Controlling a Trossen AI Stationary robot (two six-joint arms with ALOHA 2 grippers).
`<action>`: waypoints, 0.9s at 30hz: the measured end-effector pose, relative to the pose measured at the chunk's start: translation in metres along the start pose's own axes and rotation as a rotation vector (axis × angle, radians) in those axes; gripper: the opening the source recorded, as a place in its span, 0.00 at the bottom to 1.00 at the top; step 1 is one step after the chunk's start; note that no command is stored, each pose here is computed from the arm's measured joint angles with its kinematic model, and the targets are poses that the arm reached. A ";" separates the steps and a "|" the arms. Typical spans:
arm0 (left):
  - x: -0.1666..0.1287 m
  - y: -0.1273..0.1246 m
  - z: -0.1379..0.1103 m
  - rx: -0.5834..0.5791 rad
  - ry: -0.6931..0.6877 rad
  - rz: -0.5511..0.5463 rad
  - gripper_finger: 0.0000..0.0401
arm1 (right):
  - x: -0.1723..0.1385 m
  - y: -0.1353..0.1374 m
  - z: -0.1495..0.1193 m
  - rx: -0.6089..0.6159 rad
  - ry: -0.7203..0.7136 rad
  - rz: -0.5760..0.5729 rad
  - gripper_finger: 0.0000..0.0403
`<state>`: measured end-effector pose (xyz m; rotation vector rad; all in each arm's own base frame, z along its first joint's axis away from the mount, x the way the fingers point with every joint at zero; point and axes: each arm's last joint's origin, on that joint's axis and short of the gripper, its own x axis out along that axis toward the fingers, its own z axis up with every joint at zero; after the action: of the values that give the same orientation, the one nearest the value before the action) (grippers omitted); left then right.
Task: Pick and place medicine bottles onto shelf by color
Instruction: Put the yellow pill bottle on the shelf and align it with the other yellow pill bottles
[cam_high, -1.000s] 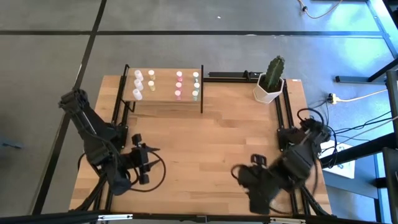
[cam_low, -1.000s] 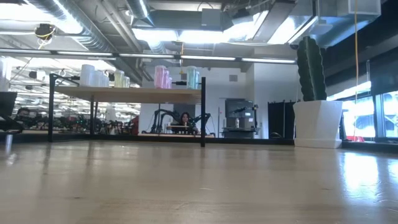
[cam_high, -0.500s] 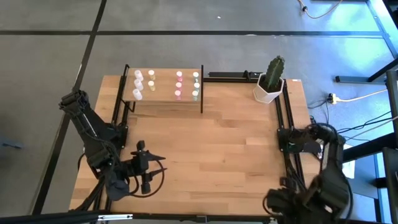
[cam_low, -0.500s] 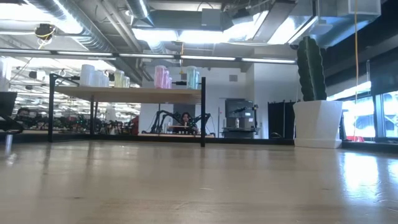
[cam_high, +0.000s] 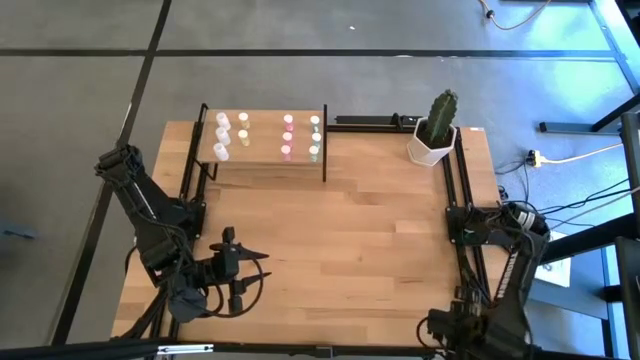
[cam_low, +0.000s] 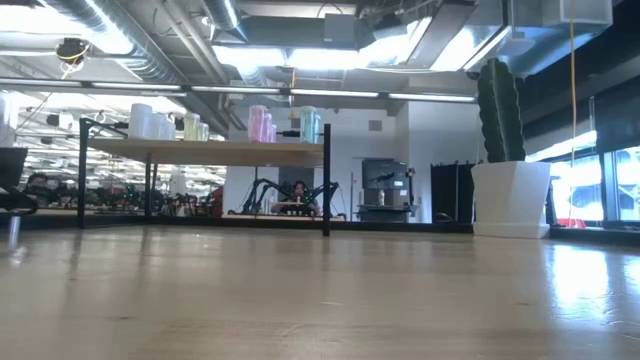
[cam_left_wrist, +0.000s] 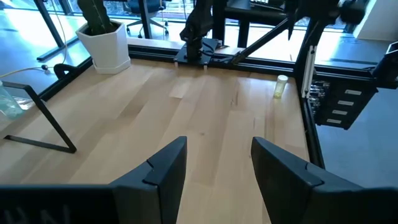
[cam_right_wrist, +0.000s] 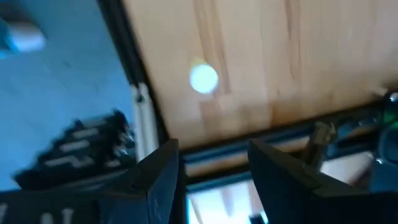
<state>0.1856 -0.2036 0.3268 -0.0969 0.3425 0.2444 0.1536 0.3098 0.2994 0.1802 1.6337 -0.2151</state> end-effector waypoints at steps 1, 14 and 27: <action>0.000 0.000 0.000 -0.001 0.000 0.000 0.43 | 0.005 -0.001 0.002 -0.009 0.034 -0.010 0.49; 0.000 0.000 0.000 -0.005 -0.001 -0.002 0.43 | 0.039 0.009 0.016 -0.227 -0.047 0.064 0.49; 0.000 0.000 0.000 -0.005 0.000 -0.003 0.43 | 0.058 0.011 0.010 -0.231 -0.125 0.043 0.49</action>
<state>0.1856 -0.2037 0.3270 -0.1024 0.3417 0.2428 0.1616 0.3177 0.2402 0.0250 1.5158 -0.0041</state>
